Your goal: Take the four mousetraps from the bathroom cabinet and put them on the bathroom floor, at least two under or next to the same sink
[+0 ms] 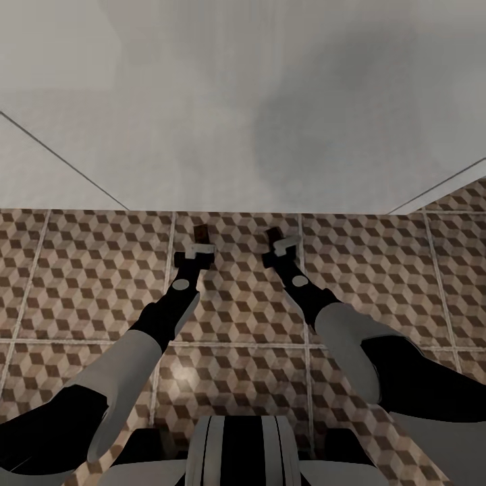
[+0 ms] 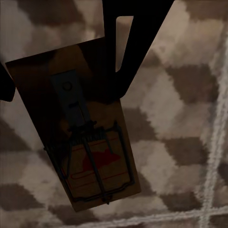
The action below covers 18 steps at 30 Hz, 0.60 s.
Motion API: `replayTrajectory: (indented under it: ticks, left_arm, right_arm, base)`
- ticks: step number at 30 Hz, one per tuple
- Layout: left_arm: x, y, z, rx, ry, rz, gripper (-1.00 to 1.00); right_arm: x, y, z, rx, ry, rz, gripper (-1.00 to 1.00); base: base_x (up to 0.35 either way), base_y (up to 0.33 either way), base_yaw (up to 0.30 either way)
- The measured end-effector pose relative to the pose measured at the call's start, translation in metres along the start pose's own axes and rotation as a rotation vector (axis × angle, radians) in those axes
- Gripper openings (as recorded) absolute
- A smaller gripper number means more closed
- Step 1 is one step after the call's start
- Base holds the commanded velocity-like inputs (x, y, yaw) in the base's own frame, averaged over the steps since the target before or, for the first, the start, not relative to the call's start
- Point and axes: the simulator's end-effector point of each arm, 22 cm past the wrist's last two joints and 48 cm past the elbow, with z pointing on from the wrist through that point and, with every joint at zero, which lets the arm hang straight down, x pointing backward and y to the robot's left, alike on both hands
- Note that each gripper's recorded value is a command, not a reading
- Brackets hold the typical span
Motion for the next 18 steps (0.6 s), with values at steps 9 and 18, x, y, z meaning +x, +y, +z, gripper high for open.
replayTrajectory:
  ticks: [9, 18]
  left_arm:
    - [0.009, 0.000, 0.000, 0.002, 0.019, 0.006, -1.00]
    - [0.027, 0.001, -0.001, 0.001, 0.055, 0.015, -1.00]
  right_arm:
    - [-0.001, -0.010, 0.000, 0.046, -0.006, 0.005, -1.00]
    - [-0.001, -0.010, -0.001, 0.048, -0.007, 0.006, -1.00]
  base:
    - [0.000, 0.000, 0.000]
    - [0.000, 0.000, 0.000]
